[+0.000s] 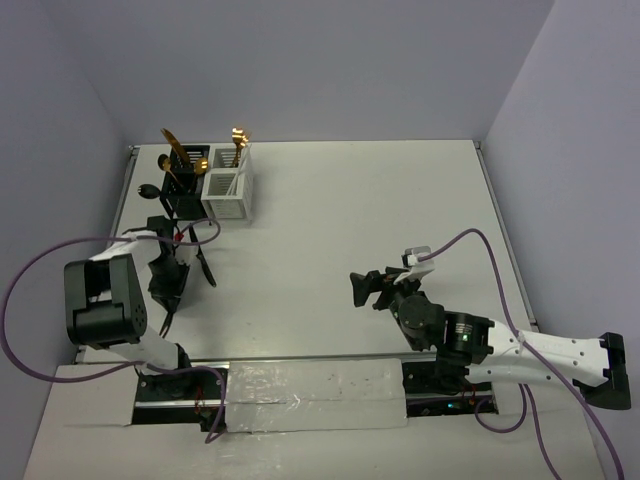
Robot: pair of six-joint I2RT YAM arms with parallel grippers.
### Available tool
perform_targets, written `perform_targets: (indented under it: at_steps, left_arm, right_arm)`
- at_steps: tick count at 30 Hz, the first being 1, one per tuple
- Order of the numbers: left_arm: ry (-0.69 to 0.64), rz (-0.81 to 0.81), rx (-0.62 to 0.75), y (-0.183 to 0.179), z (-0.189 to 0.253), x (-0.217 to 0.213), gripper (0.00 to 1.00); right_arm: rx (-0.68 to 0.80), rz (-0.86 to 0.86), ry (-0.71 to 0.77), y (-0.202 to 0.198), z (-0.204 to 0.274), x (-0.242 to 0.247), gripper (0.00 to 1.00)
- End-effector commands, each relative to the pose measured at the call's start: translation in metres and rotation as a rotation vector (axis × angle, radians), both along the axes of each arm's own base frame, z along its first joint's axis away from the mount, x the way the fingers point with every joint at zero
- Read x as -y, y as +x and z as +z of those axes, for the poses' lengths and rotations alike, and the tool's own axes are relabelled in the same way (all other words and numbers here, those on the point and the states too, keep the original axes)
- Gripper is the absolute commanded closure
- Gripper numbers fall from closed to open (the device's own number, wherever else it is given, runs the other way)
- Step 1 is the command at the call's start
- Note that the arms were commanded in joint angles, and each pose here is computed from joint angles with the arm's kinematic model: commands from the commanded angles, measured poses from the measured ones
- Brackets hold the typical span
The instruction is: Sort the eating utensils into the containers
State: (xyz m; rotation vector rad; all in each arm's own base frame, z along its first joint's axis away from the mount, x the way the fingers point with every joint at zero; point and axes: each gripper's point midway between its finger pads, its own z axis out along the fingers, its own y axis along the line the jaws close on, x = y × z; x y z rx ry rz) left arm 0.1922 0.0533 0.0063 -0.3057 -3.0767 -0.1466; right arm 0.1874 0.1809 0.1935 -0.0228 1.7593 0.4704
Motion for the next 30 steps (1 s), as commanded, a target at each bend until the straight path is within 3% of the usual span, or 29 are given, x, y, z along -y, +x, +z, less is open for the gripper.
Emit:
perform_targets:
  at_steps: [1, 3, 9, 16, 30]
  left_arm:
    - [0.056, -0.006, 0.114, 0.026, -0.024, -0.021, 0.93]
    - [0.045, -0.004, 0.126, 0.030, -0.028, -0.021, 1.00]
    - [0.016, 0.009, 0.187, 0.038, -0.025, -0.019, 1.00]
    - [-0.015, -0.035, 0.389, 0.052, 0.003, -0.014, 1.00]
    - [-0.033, -0.076, 0.491, 0.054, 0.022, -0.009, 1.00]
  right_arm:
    - [0.028, -0.045, 0.023, 0.005, 0.019, 0.006, 0.03]
    - [0.026, -0.050, 0.022, 0.005, 0.018, 0.008, 0.03]
    - [0.024, -0.072, 0.023, 0.006, 0.018, 0.012, 0.03]
    - [0.035, -0.086, 0.014, 0.008, 0.025, 0.014, 0.03]
    - [0.033, -0.081, 0.007, 0.009, 0.025, 0.009, 0.03]
